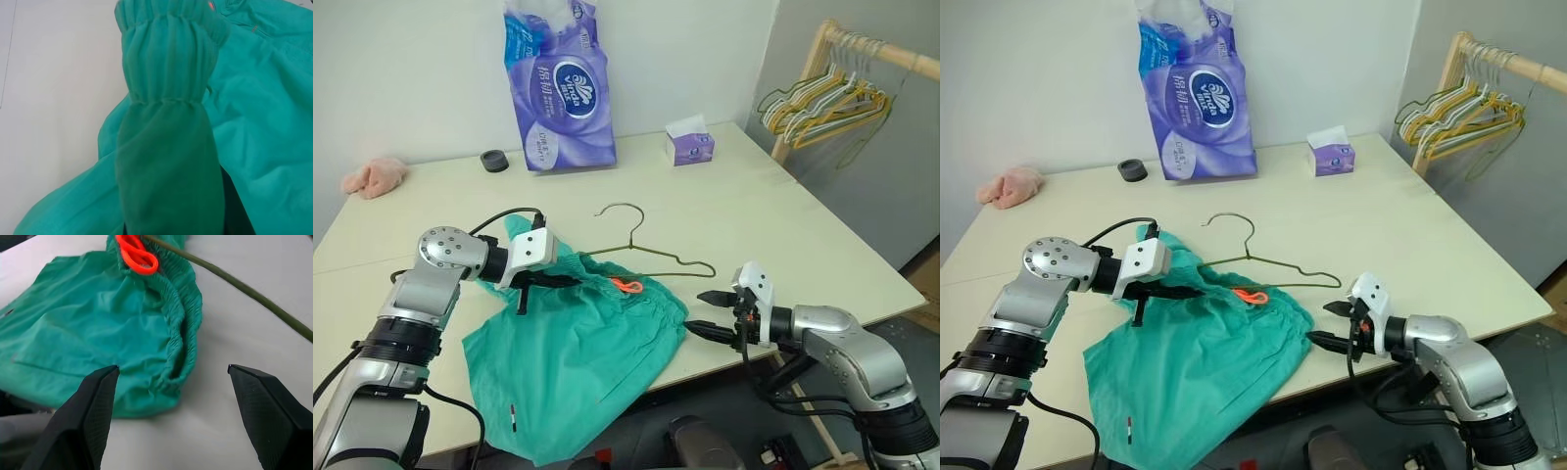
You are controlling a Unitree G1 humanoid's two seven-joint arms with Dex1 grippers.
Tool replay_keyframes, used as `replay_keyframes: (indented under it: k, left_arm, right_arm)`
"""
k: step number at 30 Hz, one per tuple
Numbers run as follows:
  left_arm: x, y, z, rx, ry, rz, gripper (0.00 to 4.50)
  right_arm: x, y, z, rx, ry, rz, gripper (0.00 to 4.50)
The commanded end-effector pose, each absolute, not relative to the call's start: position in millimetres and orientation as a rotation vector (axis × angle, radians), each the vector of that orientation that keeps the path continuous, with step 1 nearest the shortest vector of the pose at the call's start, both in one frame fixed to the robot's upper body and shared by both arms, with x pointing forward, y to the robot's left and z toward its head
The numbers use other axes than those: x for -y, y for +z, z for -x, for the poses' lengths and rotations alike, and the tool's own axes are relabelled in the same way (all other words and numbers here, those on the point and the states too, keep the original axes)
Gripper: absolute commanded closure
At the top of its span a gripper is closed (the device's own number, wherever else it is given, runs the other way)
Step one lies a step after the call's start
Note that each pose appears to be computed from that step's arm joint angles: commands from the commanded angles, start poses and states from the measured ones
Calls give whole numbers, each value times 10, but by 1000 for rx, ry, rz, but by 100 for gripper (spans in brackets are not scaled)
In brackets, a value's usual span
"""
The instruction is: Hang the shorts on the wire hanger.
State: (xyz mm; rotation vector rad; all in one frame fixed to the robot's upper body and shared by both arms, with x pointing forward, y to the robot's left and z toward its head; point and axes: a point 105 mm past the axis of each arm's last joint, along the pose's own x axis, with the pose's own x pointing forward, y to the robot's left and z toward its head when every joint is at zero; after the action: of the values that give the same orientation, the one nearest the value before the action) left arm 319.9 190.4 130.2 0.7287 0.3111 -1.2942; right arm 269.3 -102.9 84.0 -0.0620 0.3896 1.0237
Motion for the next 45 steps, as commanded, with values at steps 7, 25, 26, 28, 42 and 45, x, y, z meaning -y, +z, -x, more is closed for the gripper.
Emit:
replay_keyframes:
  k: [7,25,26,28,42,45]
  left_arm:
    - [-1907,1463,-3218,-267,-1276,-761,450]
    - [-1940,1539,-3246,-232,-1212,-714,450]
    - [-1944,1556,-3235,-232,-1210,-704,450]
    - [-1951,1588,-3200,-236,-1212,-692,450]
    - [-2011,1719,-2894,-335,-1294,-624,450]
    - [-2029,1689,-2842,-356,-1313,-622,450]
  right_arm:
    - [845,668,-2697,-393,999,51,71]
    - [897,612,-2952,-324,869,125,446]
    - [937,635,-2976,-316,866,137,446]
    - [1019,683,-3014,-309,866,141,446]
    - [1321,986,-2899,-412,1096,71,446]
    - [1311,998,-2886,-413,1103,67,446]
